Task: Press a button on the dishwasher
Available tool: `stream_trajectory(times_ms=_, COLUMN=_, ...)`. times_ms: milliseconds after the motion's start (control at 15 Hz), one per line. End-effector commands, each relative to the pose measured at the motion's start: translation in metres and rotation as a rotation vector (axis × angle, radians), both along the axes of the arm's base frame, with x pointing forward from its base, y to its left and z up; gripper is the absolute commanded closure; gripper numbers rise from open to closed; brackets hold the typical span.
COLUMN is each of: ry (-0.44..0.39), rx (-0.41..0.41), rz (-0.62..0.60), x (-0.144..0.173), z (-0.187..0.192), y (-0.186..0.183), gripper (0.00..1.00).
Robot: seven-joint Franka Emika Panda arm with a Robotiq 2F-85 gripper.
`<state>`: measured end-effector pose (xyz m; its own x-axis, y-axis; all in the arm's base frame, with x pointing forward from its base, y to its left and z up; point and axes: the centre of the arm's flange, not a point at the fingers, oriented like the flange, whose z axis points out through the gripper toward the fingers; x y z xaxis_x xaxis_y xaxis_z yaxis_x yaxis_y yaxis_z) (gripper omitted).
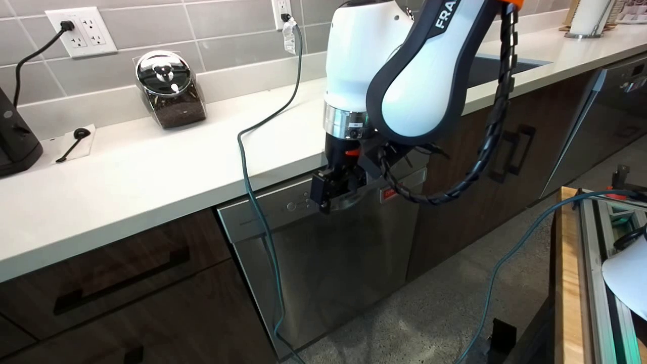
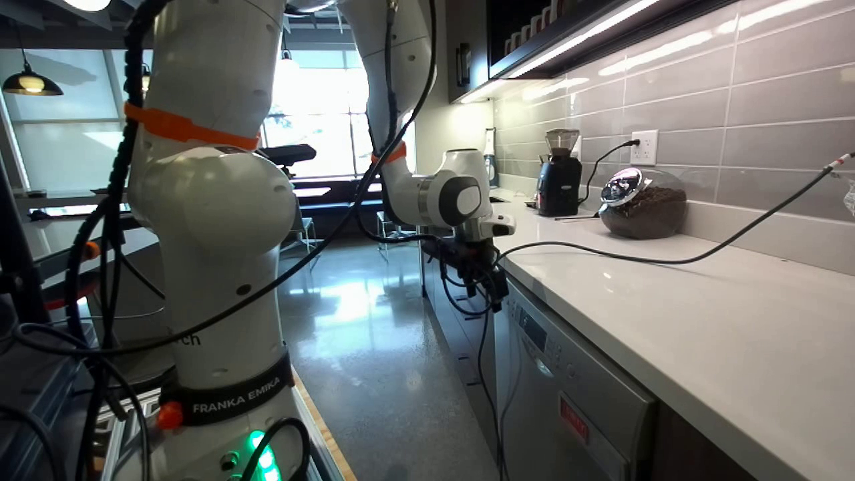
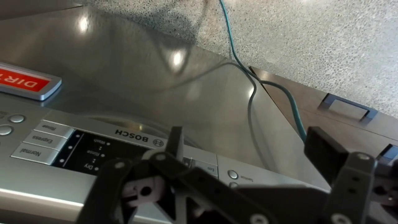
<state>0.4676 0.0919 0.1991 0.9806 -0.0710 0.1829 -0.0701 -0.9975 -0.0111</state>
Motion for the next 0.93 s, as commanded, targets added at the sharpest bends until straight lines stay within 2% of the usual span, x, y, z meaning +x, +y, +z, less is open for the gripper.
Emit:
stream_trajectory(times_ms=0, ry=0.02, rx=0.003, rz=-0.007, x=0.007, z=-0.017, y=0.006, gripper=0.0)
stream_trajectory(times_ms=400, ry=0.021, rx=-0.006, rz=-0.029, x=0.005, z=-0.031, y=0.006, gripper=0.0)
stream_trajectory(times_ms=467, ry=0.02, rx=-0.001, rz=-0.033, x=0.006, z=-0.033, y=0.005, gripper=0.25)
stream_trajectory(times_ms=533, ry=0.016, rx=0.001, rz=-0.036, x=0.006, z=-0.034, y=0.004, gripper=0.26)
stream_trajectory(times_ms=600, ry=0.015, rx=0.007, rz=-0.041, x=0.007, z=-0.036, y=0.004, gripper=0.32)
stream_trajectory(times_ms=867, ry=-0.01, rx=0.037, rz=-0.078, x=0.011, z=-0.043, y=0.005, gripper=0.65)
